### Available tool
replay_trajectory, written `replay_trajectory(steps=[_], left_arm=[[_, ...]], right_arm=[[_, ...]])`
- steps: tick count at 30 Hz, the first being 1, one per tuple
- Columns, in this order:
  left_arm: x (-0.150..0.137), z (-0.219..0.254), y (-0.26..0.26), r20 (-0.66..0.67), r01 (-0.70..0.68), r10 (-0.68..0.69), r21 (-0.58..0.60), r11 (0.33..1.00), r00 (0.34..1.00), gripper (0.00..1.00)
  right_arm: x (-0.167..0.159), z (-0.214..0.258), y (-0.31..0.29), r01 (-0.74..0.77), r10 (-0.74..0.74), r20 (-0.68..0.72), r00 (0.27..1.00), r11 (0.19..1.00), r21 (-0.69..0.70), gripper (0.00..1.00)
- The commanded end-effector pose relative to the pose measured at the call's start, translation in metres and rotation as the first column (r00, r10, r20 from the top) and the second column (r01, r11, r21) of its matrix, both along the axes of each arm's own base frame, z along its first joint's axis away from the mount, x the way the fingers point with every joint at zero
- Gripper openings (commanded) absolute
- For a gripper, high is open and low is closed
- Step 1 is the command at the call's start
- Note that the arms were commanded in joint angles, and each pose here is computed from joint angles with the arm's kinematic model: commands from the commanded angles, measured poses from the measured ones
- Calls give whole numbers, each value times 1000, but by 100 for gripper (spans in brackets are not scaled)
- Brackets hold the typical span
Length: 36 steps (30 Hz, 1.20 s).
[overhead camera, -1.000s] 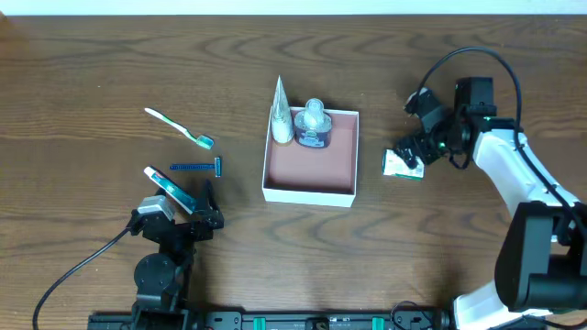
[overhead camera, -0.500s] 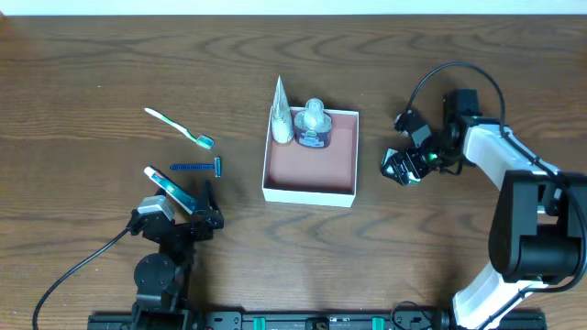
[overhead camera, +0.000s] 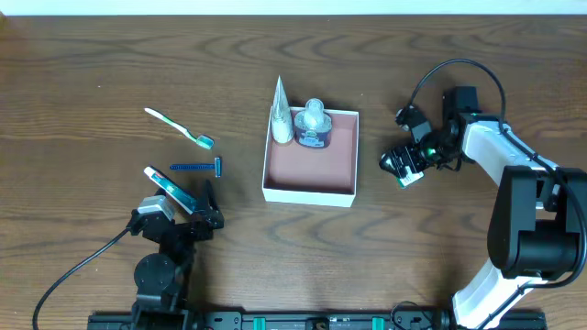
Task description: Pack container
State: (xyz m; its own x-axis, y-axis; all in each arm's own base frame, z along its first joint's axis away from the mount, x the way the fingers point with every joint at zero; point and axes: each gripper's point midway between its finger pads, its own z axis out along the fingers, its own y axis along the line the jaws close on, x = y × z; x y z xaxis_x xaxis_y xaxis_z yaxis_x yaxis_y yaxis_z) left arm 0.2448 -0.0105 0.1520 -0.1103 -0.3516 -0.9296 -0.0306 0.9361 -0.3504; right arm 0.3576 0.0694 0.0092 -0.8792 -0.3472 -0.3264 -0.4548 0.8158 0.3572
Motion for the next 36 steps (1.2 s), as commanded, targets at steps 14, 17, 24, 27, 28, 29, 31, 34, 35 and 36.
replay_trajectory(steps=[14, 17, 24, 27, 28, 29, 31, 34, 35, 36], left_arm=[[-1, -19, 3, -57, -14, 15, 26, 1000, 998, 98], [-1, -19, 3, -57, -14, 15, 26, 1000, 998, 98], [-1, -19, 3, -57, -14, 15, 26, 1000, 998, 98], [-1, -19, 3, -57, -14, 15, 26, 1000, 998, 98], [-1, -19, 3, -57, -14, 15, 26, 1000, 998, 98], [-1, -19, 3, -57, -14, 15, 26, 1000, 998, 98], [-1, -19, 3, -57, -14, 15, 26, 1000, 998, 98], [-1, -19, 3, -57, -14, 15, 26, 1000, 998, 98], [-1, -19, 3, -57, -14, 15, 26, 1000, 998, 98], [-1, -19, 3, -57, -14, 15, 26, 1000, 998, 98]], right_arm=[[-38, -42, -48, 183, -292, -132, 947, 831, -526, 89], [-33, -41, -48, 170, -268, -92, 959, 804, -570, 91], [-29, -42, -41, 173, -258, -82, 963, 820, -546, 79], [-32, -42, -33, 164, -253, -109, 961, 843, -512, 73], [-32, -42, -31, 163, -251, -113, 961, 849, -503, 73], [-33, -43, -29, 162, -250, -118, 961, 854, -494, 73], [-33, -43, -25, 161, -247, -126, 961, 867, -471, 67], [-32, -43, -20, 163, -243, -129, 961, 879, -448, 46], [-31, -43, -20, 163, -243, -128, 961, 880, -446, 38], [-31, -43, -20, 164, -243, -126, 962, 880, -446, 32]])
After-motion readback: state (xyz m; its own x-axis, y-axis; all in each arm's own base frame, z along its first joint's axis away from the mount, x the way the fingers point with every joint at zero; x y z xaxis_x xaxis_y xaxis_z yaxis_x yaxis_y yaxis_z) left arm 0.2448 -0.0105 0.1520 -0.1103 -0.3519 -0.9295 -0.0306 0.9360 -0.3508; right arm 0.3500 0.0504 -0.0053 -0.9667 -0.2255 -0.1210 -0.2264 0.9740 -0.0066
